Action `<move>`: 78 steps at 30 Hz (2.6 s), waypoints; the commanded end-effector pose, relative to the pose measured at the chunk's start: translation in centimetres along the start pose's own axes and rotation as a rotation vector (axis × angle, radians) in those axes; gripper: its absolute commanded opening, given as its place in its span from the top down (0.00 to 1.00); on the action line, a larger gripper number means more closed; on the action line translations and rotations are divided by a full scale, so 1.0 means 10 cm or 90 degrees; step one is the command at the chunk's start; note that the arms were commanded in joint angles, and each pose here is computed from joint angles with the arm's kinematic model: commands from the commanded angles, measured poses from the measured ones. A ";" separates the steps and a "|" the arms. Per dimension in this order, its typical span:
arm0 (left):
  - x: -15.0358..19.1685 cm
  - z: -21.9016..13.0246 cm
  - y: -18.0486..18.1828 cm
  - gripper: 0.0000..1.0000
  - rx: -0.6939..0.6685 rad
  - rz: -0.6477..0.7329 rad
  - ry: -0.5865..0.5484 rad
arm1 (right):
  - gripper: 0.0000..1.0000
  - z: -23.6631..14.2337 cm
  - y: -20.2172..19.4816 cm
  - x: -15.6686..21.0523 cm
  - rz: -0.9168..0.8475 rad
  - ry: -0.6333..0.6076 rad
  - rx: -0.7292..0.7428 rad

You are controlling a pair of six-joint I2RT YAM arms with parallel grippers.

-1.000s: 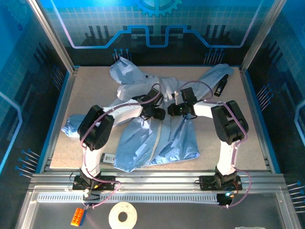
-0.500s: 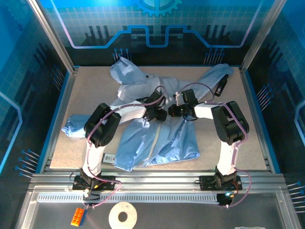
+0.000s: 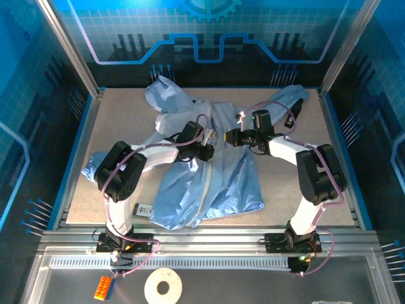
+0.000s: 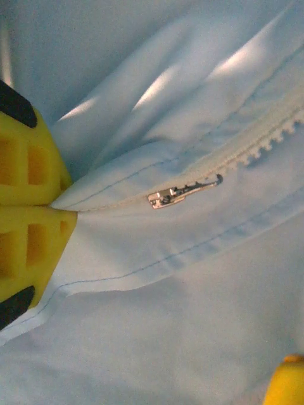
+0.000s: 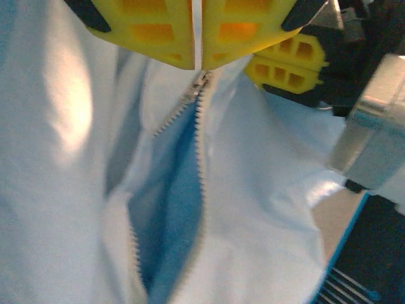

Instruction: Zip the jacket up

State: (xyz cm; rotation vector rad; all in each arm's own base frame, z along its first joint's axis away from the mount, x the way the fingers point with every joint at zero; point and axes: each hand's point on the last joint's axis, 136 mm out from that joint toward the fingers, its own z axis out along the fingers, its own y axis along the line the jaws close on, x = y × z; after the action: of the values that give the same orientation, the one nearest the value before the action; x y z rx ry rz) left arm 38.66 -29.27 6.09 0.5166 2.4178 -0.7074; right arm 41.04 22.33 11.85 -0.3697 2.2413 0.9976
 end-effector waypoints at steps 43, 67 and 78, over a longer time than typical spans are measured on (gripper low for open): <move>-0.45 -0.56 -0.18 1.00 0.208 0.106 -0.136 | 0.60 0.38 0.18 -0.10 -0.031 0.042 -0.328; -0.43 -0.57 -0.15 1.00 0.205 0.093 -0.129 | 0.93 0.29 0.31 -0.13 -0.026 0.008 -0.355; -0.43 -0.58 -0.14 1.00 0.205 0.088 -0.127 | 0.94 0.27 0.36 -0.09 -0.043 -0.001 -0.349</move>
State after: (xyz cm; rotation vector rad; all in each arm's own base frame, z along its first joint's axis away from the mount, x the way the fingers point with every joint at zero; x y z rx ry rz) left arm 38.45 -27.93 10.43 0.6641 2.1755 -1.0347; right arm 41.76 26.48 11.96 -0.6276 1.9462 1.5741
